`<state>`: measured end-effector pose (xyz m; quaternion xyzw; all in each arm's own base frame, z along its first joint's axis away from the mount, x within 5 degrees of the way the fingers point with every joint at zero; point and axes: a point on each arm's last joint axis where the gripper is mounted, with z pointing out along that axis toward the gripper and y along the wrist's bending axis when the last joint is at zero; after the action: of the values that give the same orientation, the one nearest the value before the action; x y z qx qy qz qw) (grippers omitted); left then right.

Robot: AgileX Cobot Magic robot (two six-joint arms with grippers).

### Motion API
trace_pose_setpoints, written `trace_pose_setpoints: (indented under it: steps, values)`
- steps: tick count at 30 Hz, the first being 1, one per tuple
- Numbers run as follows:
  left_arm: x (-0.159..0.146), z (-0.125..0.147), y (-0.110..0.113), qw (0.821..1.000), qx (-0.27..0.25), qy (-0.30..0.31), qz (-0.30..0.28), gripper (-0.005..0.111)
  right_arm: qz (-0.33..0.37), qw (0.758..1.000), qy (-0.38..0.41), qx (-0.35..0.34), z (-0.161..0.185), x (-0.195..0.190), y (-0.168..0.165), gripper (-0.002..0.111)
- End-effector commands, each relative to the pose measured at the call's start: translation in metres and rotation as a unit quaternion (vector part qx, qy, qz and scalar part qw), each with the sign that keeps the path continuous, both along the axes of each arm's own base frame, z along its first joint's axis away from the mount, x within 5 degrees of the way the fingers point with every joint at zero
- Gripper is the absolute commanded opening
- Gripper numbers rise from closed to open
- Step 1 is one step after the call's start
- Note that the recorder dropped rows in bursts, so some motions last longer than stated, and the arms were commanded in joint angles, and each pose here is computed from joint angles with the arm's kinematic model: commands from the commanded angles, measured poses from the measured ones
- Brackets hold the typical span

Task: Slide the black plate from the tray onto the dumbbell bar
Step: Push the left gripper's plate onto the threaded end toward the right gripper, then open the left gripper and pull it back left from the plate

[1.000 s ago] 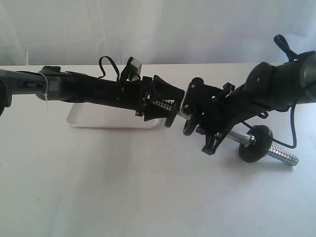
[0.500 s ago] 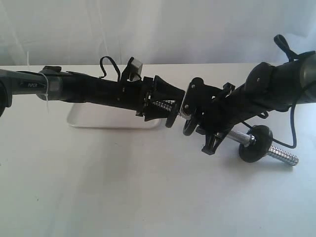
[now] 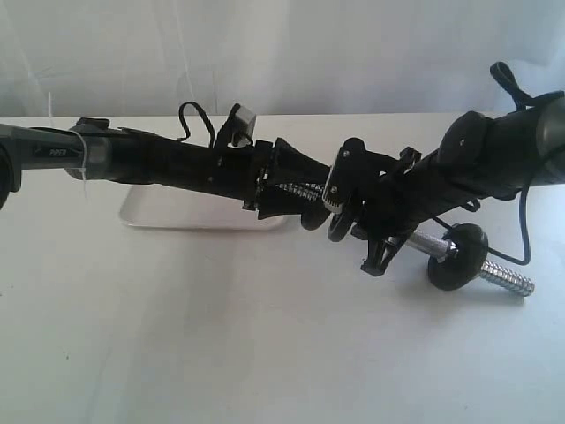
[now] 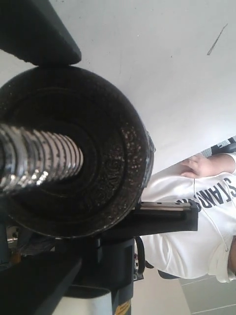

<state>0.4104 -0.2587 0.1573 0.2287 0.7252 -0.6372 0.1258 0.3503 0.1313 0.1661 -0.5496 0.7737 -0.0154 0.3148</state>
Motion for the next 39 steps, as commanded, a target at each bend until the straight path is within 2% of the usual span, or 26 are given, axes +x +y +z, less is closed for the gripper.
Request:
trace_pose_setpoints:
  steps: [1, 7, 22, 29, 35, 37, 39]
  values:
    - [-0.004, 0.019, 0.002, 0.998, -0.054, 0.002, -0.024, 0.105, -0.046, 0.994, -0.094, 0.029, 0.037, 0.013, -0.004, 0.000]
    - [-0.003, 0.023, 0.010, 0.997, -0.072, 0.006, -0.034, 0.105, -0.046, 0.994, -0.094, 0.029, 0.037, 0.013, -0.004, 0.000]
    - [0.006, 0.020, 0.027, 0.998, -0.059, 0.000, -0.023, 0.105, -0.046, 0.994, -0.094, 0.029, 0.037, 0.013, -0.004, 0.000]
    - [0.016, 0.019, 0.048, 0.998, -0.055, -0.002, -0.002, 0.105, -0.046, 0.994, -0.093, 0.029, 0.037, 0.013, -0.004, 0.000]
    - [0.022, 0.012, 0.072, 1.000, -0.015, -0.006, 0.000, 0.105, -0.042, 0.994, -0.094, 0.026, 0.037, 0.013, -0.004, 0.000]
    - [0.025, 0.010, 0.080, 1.000, -0.005, 0.001, 0.005, 0.099, -0.037, 0.994, -0.096, 0.021, 0.037, 0.013, -0.004, 0.000]
    - [0.028, 0.010, 0.089, 1.000, -0.003, 0.001, 0.014, 0.086, -0.035, 0.995, -0.094, 0.020, 0.036, 0.013, -0.004, 0.000]
